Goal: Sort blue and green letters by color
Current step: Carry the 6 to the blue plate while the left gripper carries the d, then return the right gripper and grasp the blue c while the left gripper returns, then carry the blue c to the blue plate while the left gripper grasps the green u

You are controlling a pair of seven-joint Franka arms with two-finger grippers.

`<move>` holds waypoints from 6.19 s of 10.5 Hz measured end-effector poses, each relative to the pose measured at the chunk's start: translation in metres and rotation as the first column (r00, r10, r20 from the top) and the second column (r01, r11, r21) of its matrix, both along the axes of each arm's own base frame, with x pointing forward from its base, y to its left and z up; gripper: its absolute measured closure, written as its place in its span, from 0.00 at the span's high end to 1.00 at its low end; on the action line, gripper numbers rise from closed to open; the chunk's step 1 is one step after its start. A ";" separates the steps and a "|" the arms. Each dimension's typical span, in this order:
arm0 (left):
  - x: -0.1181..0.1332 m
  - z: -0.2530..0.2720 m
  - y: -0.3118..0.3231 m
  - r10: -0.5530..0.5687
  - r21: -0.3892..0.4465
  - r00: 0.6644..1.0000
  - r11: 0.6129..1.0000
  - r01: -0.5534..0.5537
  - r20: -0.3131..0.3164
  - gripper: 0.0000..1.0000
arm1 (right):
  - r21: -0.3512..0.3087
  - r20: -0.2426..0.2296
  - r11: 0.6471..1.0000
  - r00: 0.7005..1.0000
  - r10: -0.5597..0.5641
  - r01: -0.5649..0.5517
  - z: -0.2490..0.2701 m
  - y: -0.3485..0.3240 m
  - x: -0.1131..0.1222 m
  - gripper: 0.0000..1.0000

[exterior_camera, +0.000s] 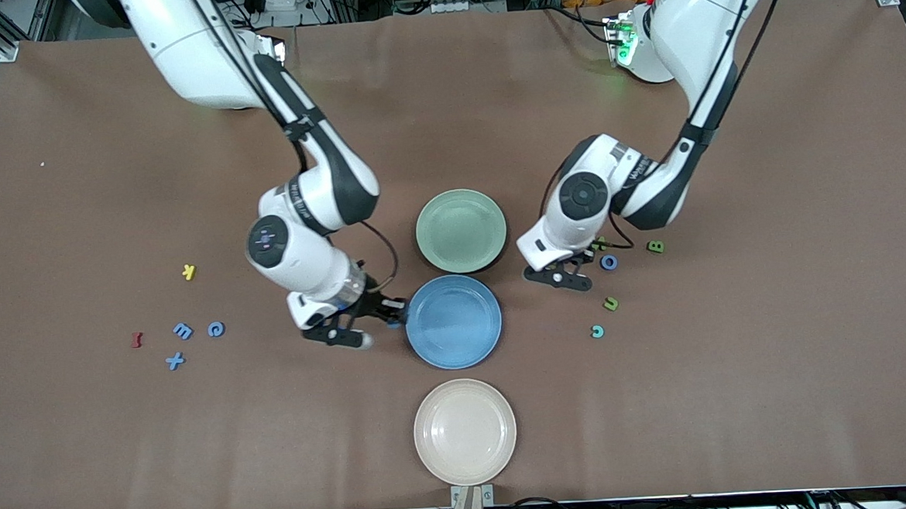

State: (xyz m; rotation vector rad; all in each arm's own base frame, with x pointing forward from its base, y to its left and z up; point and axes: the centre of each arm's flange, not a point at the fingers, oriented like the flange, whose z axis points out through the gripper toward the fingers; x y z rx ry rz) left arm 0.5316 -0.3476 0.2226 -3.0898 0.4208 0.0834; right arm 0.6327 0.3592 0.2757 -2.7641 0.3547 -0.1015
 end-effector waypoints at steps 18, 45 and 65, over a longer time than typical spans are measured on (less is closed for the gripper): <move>-0.003 0.019 -0.056 0.245 -0.037 0.968 0.969 -0.243 0.055 1.00 | -0.206 -0.098 0.964 0.984 0.151 -0.168 0.002 -0.153 0.052 1.00; 0.104 -0.039 0.119 -0.414 -0.033 0.910 0.909 0.415 0.032 1.00 | -0.333 -0.028 0.898 0.955 0.296 -0.288 -0.100 -0.373 -0.006 0.34; 0.104 -0.048 0.131 -0.293 -0.023 0.956 0.956 0.294 0.015 0.57 | -0.176 -0.062 0.964 0.975 -0.212 0.198 -0.028 -0.060 0.003 0.34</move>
